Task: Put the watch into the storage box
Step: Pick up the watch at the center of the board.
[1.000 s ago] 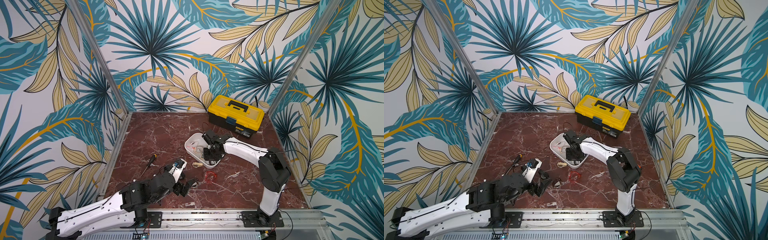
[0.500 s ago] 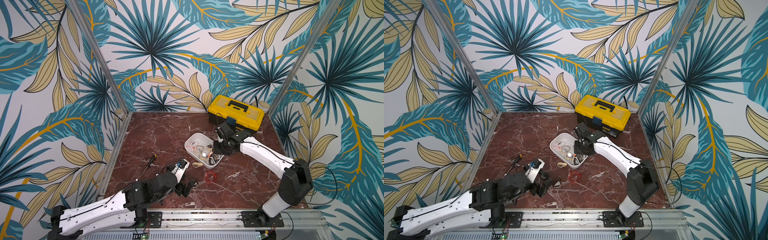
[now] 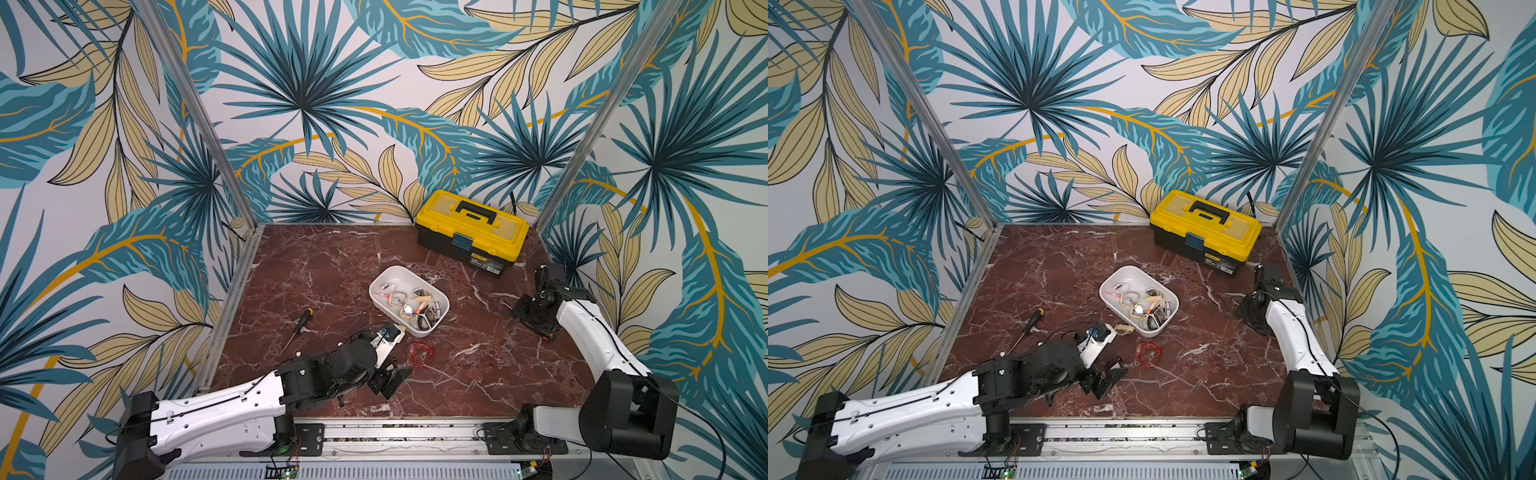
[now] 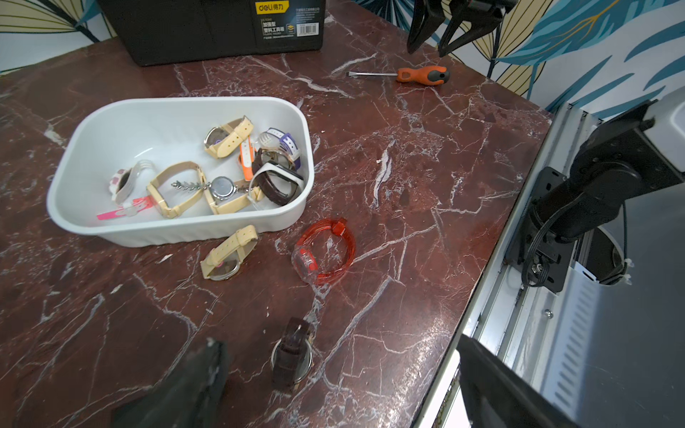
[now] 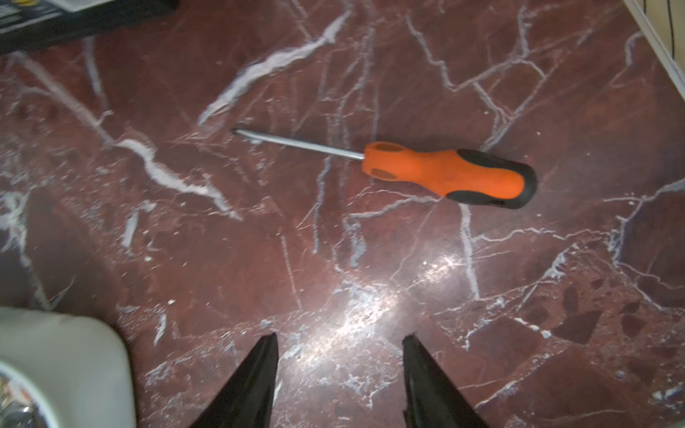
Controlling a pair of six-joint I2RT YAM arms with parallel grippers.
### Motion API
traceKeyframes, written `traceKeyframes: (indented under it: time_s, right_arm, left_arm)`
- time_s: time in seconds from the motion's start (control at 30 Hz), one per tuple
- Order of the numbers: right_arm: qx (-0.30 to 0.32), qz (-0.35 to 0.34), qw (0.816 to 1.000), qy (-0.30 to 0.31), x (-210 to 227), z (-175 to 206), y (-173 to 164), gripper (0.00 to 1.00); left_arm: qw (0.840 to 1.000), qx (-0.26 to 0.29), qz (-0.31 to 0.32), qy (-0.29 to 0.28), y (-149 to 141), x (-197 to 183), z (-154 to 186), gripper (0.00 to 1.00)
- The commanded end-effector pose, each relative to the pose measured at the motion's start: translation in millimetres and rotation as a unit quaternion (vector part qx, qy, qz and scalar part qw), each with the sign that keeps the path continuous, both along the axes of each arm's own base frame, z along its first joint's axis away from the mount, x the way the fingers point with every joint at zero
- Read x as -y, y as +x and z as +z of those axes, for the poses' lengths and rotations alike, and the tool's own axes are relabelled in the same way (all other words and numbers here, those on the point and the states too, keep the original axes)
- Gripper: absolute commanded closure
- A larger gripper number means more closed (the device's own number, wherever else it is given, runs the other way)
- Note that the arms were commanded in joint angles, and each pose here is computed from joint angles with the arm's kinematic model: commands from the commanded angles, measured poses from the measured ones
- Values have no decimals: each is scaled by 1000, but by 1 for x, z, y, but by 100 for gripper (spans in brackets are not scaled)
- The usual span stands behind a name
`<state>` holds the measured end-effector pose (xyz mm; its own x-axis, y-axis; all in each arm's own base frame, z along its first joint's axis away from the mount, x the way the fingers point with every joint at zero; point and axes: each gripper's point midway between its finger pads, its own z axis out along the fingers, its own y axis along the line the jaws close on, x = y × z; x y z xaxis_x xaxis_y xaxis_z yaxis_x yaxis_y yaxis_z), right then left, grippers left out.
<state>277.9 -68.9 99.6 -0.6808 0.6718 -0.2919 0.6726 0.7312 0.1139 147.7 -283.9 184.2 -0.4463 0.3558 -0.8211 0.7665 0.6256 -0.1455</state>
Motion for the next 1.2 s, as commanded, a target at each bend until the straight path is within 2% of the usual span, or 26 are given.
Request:
traceKeyframes:
  time_s: [0.0,0.13,0.23,0.4,0.53,0.73,0.97,1.1,1.17]
  right_arm:
    - [-11,-17,1000,14,14,-17,-7,43]
    - [-22,-14,1000,12,25,-23,0,44]
    - [-36,-6,999,13,29,-28,7,45]
    - [-42,-20,999,11,42,-34,15,45]
    - [-14,-25,999,34,42,-27,23,45]
    - [-17,-13,999,34,42,-12,13,45]
    - [7,0,995,97,11,-19,0,45]
    - [13,20,993,119,-9,-20,-15,43]
    - [14,24,992,122,-15,-20,-24,39]
  left_arm:
    - [998,16,-40,-38,0,30,29,0]
    - [999,-7,-39,-20,10,41,15,0]
    - [998,-34,-47,-36,19,46,11,0]
    - [997,-26,-56,-53,29,50,16,0]
    - [996,-33,-62,-61,31,55,12,0]
    - [995,-48,-58,-66,43,59,-1,0]
    - [987,-101,-36,-116,71,52,1,0]
    - [984,-135,-31,-108,65,43,-7,0]
    - [982,-156,-25,-106,59,37,-13,0]
